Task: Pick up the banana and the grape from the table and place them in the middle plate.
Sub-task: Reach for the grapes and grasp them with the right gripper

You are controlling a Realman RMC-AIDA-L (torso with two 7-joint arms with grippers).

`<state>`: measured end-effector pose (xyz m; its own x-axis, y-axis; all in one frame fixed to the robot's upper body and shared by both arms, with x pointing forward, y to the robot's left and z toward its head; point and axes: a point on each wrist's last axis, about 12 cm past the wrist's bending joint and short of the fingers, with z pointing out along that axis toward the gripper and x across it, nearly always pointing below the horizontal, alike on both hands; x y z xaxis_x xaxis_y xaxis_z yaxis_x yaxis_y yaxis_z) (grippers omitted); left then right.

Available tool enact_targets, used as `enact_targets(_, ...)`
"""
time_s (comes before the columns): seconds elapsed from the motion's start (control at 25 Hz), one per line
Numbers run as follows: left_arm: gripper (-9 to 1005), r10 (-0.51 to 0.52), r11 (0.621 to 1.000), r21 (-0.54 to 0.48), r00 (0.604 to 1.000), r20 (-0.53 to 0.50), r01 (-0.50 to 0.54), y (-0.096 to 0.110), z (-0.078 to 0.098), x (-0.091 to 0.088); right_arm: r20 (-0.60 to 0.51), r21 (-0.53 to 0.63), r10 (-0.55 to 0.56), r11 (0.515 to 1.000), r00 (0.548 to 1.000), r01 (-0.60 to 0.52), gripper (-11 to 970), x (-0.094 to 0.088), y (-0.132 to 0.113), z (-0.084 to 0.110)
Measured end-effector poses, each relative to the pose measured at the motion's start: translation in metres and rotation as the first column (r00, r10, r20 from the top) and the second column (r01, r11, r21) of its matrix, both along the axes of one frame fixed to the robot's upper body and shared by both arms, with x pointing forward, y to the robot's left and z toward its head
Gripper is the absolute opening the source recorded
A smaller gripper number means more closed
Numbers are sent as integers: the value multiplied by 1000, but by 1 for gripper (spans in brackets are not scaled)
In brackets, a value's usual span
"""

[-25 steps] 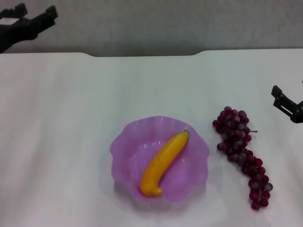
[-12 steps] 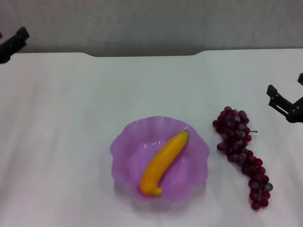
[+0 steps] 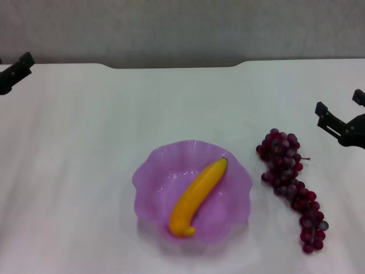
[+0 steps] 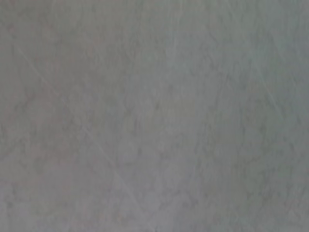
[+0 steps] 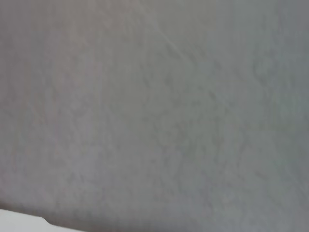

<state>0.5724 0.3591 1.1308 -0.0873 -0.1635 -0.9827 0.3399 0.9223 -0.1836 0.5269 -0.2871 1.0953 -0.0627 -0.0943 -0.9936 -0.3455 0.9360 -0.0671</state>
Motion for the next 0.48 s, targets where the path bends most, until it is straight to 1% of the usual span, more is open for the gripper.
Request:
enact_targets(0.08,878,-1,1000,3,1000,-1,1,0,0,-1,-14,-2,-4,1000,1000,4,879,1,1,1)
enact_targets(0.24,878,-4,1000,4,1000,-1,4,0,-1,-1,-82,-8,-22,1000,996,21,879,3,2,3)
enact_targets(0.48,878,-13,1000,5,1000,6,13,-1,1,-2,-139,12,4,1000,990,-2,879,8,4,5)
